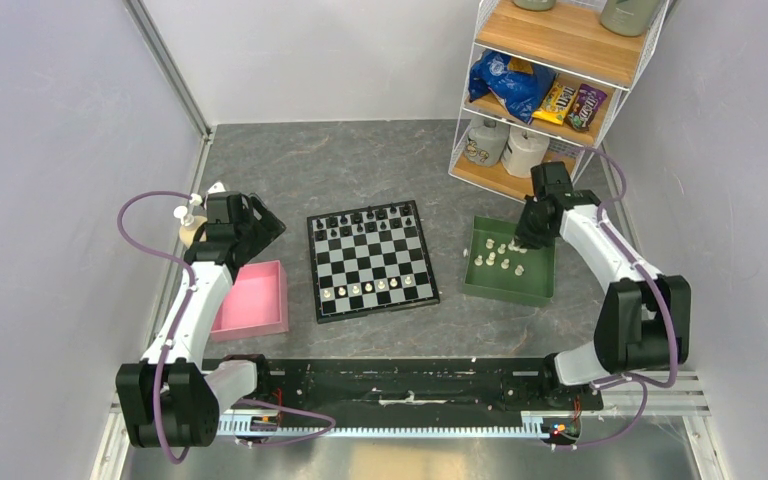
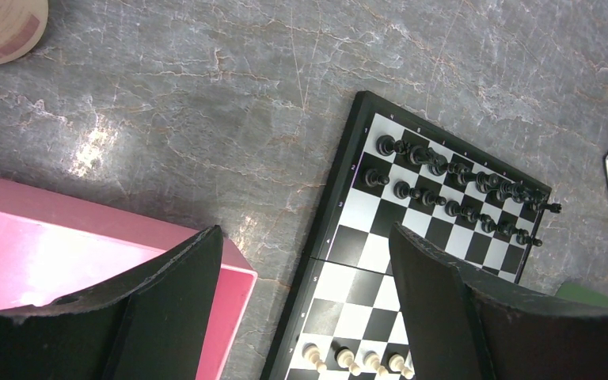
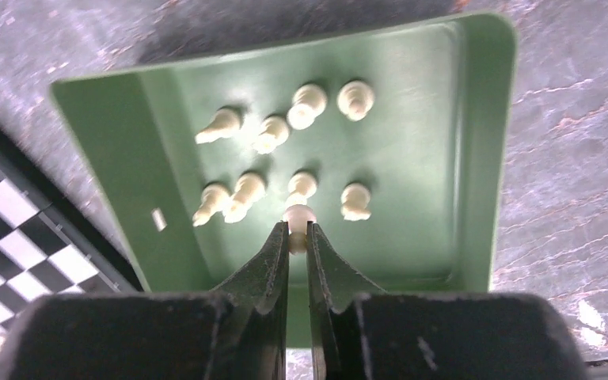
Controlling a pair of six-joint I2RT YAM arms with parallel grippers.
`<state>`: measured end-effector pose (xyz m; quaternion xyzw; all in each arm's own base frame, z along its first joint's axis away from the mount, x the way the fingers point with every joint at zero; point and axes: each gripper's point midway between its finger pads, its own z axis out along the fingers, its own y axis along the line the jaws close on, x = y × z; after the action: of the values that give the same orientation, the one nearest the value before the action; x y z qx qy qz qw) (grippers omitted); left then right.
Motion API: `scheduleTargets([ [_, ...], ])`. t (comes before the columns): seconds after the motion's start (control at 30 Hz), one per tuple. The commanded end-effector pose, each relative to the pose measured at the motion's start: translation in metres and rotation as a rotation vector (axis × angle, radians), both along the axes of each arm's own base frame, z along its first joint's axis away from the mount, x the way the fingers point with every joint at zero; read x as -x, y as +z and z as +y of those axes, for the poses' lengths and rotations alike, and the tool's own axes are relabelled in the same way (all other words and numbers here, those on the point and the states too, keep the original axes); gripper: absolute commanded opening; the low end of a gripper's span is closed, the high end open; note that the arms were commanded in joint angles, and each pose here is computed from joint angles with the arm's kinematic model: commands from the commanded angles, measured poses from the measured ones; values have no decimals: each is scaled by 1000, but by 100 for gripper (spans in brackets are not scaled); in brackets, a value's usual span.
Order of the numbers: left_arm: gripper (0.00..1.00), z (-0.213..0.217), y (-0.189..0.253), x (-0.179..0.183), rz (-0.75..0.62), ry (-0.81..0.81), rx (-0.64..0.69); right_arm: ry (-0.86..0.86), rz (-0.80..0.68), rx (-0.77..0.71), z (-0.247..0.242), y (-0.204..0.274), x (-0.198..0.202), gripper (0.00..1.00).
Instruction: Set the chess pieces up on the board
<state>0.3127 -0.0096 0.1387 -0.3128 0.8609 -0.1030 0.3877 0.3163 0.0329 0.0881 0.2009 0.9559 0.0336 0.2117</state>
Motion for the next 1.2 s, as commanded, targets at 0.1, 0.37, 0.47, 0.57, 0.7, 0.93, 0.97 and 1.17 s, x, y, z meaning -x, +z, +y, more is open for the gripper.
scheduleTargets([
  [0.1,84,-2,15,-11,-59,-15,6,142,-111,-38,70,49,0,16],
  [0.37,84,-1,15,-7,-64,-14,4,342,-83,-74,167,36,15,15],
  [0.47,84,-1,15,-5,-62,-14,1,402,-51,-78,193,20,23,15],
  [0.57,84,-1,15,-4,-63,-12,-1,454,-16,-62,212,4,31,15],
  [0.7,84,0,16,-3,-65,-11,-8,487,11,-42,227,-12,37,15],
  [0.93,84,1,17,-3,-65,-9,-13,500,33,-13,234,-30,41,15],
  [0.97,84,2,16,-3,-63,-8,-13,497,30,-6,233,-30,40,15],
  [1.17,84,1,15,-4,-59,-9,-12,491,16,16,234,-33,32,16],
])
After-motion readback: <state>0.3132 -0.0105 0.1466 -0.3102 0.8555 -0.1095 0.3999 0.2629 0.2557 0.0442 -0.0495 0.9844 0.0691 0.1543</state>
